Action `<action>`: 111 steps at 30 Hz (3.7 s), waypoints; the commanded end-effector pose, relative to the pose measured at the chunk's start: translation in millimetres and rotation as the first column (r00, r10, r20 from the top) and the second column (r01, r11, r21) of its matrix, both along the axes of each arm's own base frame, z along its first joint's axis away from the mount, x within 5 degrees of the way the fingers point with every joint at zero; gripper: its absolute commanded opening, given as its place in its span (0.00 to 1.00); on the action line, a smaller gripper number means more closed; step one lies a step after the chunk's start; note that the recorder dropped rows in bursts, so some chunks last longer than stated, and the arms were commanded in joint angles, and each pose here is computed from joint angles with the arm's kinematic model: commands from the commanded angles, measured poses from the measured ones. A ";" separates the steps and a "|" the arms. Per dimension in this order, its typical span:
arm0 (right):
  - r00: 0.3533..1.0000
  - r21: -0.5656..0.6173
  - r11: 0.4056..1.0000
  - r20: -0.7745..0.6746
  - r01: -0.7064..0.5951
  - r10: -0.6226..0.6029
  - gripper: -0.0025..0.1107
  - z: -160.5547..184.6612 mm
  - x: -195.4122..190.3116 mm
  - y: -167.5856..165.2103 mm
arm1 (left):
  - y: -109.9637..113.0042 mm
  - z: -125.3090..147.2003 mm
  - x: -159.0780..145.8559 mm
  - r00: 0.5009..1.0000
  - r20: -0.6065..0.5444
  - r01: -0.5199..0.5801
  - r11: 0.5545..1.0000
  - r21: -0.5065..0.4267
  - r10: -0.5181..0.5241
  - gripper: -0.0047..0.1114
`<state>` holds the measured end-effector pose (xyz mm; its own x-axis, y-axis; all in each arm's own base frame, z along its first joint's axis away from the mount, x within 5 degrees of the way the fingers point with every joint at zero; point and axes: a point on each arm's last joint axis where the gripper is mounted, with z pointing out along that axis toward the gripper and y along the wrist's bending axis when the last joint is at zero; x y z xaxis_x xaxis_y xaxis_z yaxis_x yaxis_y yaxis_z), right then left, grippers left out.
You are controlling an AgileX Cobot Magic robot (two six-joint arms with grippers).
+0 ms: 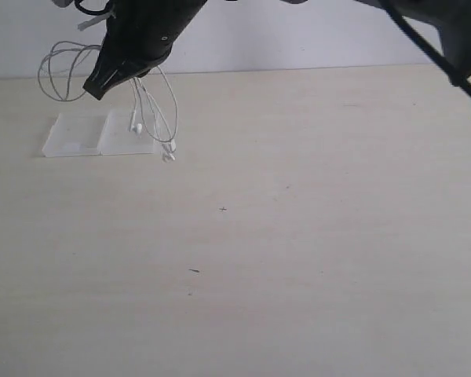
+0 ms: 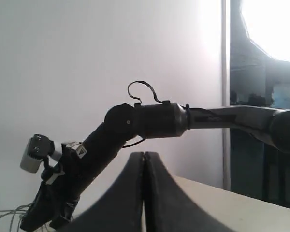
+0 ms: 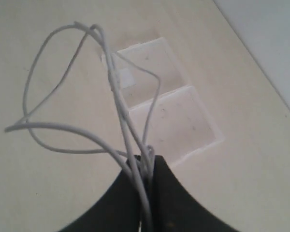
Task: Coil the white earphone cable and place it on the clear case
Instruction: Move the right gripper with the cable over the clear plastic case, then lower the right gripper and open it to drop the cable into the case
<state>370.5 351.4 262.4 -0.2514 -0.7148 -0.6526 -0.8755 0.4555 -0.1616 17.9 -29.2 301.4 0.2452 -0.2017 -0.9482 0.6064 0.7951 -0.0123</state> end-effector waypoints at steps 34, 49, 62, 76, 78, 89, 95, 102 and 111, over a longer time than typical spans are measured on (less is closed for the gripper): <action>0.937 0.341 0.940 0.333 -0.013 -0.108 0.02 -39.9 65.9 50.1 | 31.5 -48.0 32.0 0.895 -0.182 -0.426 0.901 -0.086 0.406 0.04; 0.926 0.369 0.928 0.332 0.049 -0.181 0.02 -86.8 85.4 44.8 | 29.8 -48.1 31.8 0.903 -0.182 -0.409 0.909 -0.083 0.389 0.04; 0.949 0.328 0.943 0.274 0.060 -0.156 0.02 -122.2 85.2 46.8 | 29.6 -48.1 31.8 0.904 -0.182 -0.407 0.910 -0.082 0.388 0.04; 0.906 0.338 0.941 0.386 0.035 -0.173 0.02 -117.9 90.2 46.1 | 28.3 -48.3 31.5 0.909 -0.183 -0.394 0.916 -0.080 0.375 0.04; 0.907 0.336 0.941 0.383 0.037 -0.172 0.02 -120.2 90.2 46.2 | 28.3 -48.3 31.5 0.909 -0.183 -0.394 0.916 -0.080 0.375 0.04; 0.930 0.290 0.955 0.329 0.069 -0.167 0.02 -158.2 96.1 38.2 | 26.9 -48.4 31.3 0.915 -0.182 -0.380 0.922 -0.077 0.361 0.04; 0.943 0.259 0.963 0.296 0.071 -0.149 0.02 -177.5 94.4 37.8 | 26.9 -48.4 31.3 0.915 -0.182 -0.380 0.922 -0.077 0.361 0.04; 0.960 0.229 0.971 0.251 0.065 -0.124 0.02 -185.2 91.2 37.8 | 26.7 -48.4 31.2 0.915 -0.181 -0.378 0.923 -0.077 0.360 0.04; 0.978 0.211 0.975 0.181 0.063 -0.102 0.02 -190.0 86.8 38.3 | 25.2 -48.5 30.9 0.921 -0.180 -0.362 0.929 -0.073 0.345 0.04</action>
<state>456.1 390.2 69.6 -0.1562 -0.5509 -0.8198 -0.7958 0.5618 -0.2259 49.1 -4.4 253.5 0.1627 -0.2268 -0.9602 0.2715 0.9459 -0.1775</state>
